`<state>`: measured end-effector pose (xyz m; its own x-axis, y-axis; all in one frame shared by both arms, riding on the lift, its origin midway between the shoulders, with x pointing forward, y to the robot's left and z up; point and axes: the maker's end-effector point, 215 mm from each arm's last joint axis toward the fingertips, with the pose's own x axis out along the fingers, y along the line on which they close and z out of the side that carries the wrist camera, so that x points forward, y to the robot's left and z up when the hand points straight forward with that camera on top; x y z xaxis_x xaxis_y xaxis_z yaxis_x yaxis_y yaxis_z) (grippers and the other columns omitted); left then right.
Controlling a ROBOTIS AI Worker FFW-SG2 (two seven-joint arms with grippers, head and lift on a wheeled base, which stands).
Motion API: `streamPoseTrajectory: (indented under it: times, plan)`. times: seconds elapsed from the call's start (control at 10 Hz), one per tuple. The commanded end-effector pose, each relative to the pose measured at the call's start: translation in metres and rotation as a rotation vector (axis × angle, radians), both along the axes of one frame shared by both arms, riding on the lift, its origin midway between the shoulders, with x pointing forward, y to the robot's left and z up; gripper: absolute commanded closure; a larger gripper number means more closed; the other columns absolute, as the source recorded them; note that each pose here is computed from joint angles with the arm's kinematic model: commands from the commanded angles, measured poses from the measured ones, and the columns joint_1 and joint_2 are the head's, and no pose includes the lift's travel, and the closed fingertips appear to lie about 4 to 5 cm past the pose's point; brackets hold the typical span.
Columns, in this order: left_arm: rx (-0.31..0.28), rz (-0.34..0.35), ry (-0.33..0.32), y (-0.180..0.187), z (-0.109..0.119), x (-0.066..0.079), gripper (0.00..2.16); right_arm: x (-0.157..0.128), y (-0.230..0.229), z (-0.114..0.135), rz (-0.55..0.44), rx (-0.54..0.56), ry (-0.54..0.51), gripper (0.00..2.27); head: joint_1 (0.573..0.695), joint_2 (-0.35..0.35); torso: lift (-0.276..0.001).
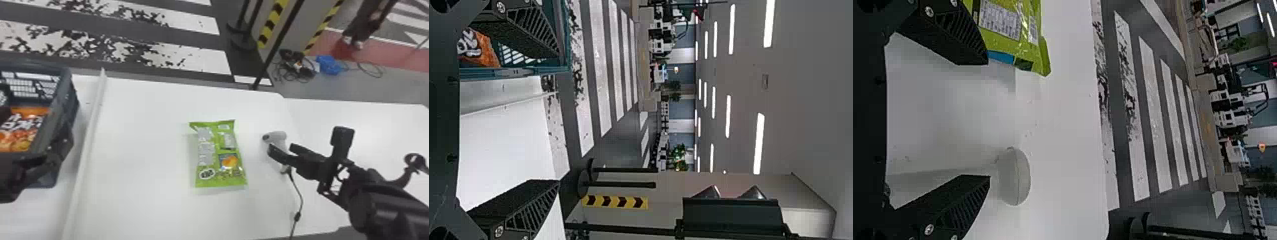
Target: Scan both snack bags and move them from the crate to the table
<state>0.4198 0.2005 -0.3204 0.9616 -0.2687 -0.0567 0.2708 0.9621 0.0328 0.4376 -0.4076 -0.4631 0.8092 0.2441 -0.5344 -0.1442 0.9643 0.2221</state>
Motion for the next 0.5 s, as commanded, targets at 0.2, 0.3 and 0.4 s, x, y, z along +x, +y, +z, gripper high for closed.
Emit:
streamPoseTrajectory:
  times: [0.2, 0.3, 0.4]
  plan:
    - [0.001, -0.002, 0.004, 0.000, -0.002, 0.000, 0.10, -0.019, 0.060, -0.013, 0.178, 0.167, 0.102, 0.13, 0.695, -0.223, -0.088]
    - [0.001, -0.002, 0.003, 0.000, -0.002, 0.000, 0.10, -0.023, 0.077, -0.019, 0.232, 0.183, 0.124, 0.13, 0.695, -0.202, -0.088]
    - [0.001, -0.002, 0.004, 0.000, -0.003, 0.000, 0.10, -0.024, 0.088, -0.029, 0.270, 0.172, 0.150, 0.13, 0.695, -0.193, -0.088]
